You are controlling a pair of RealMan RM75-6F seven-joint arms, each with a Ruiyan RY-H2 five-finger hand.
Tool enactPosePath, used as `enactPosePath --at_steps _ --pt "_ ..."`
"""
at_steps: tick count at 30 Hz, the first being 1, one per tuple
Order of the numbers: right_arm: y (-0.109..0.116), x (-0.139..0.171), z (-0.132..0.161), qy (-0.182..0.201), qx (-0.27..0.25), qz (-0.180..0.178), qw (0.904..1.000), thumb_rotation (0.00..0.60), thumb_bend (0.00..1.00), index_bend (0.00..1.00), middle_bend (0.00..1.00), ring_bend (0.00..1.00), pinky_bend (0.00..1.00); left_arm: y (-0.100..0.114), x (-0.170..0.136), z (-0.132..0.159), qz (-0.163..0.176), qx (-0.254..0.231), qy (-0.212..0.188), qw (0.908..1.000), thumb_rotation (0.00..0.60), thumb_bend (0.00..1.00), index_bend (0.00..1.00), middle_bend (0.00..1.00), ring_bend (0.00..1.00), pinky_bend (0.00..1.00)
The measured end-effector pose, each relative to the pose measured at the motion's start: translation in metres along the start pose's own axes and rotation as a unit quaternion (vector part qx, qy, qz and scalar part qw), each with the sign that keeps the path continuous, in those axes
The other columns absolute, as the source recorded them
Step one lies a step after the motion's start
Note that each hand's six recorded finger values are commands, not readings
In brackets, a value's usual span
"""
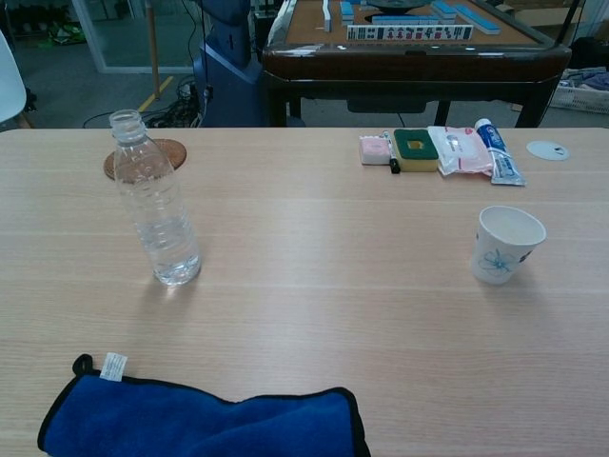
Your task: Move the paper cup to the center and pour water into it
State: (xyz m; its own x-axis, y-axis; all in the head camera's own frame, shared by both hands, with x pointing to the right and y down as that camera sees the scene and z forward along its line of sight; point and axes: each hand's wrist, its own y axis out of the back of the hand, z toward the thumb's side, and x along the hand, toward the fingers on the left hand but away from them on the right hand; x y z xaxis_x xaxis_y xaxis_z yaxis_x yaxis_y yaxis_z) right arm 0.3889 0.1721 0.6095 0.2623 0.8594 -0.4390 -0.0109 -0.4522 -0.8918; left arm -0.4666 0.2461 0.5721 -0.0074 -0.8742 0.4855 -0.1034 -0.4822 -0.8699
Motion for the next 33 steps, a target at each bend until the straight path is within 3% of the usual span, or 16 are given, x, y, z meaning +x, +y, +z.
enactPosePath --at_steps 8,11,15,21,30,33 --pt "-0.01 -0.043 0.03 0.035 0.046 0.028 0.9979 0.6 0.27 0.34 0.08 0.05 0.21 0.005 -0.001 0.001 0.006 -0.007 -0.002 1.0 0.6 0.06 0.43 0.52 0.42 0.63" --pt "-0.016 -0.051 0.038 0.043 0.055 0.044 0.9966 0.6 0.15 0.3 0.04 0.01 0.17 0.006 -0.002 0.001 0.006 -0.009 -0.003 0.9999 0.6 0.06 0.43 0.52 0.42 0.63" --pt "-0.027 -0.058 0.047 0.052 0.07 0.08 0.993 0.6 0.0 0.13 0.0 0.0 0.13 0.006 -0.002 0.001 0.007 -0.01 -0.003 0.9999 0.6 0.06 0.43 0.52 0.42 0.63" --pt "-0.038 -0.067 0.059 0.061 0.106 0.123 0.9848 0.6 0.0 0.0 0.0 0.0 0.1 0.007 -0.001 0.002 0.007 -0.011 -0.005 0.9999 0.6 0.06 0.43 0.52 0.42 0.63" --pt "-0.052 -0.092 0.083 0.077 0.118 0.15 0.9787 0.6 0.0 0.0 0.0 0.0 0.11 0.006 0.0 0.002 0.004 -0.015 -0.005 0.9999 0.6 0.06 0.43 0.52 0.42 0.63" --pt "-0.056 -0.098 0.088 0.083 0.119 0.151 0.9777 0.6 0.0 0.06 0.01 0.0 0.13 0.007 0.0 0.001 0.005 -0.016 -0.004 0.9998 0.6 0.06 0.43 0.52 0.42 0.63"
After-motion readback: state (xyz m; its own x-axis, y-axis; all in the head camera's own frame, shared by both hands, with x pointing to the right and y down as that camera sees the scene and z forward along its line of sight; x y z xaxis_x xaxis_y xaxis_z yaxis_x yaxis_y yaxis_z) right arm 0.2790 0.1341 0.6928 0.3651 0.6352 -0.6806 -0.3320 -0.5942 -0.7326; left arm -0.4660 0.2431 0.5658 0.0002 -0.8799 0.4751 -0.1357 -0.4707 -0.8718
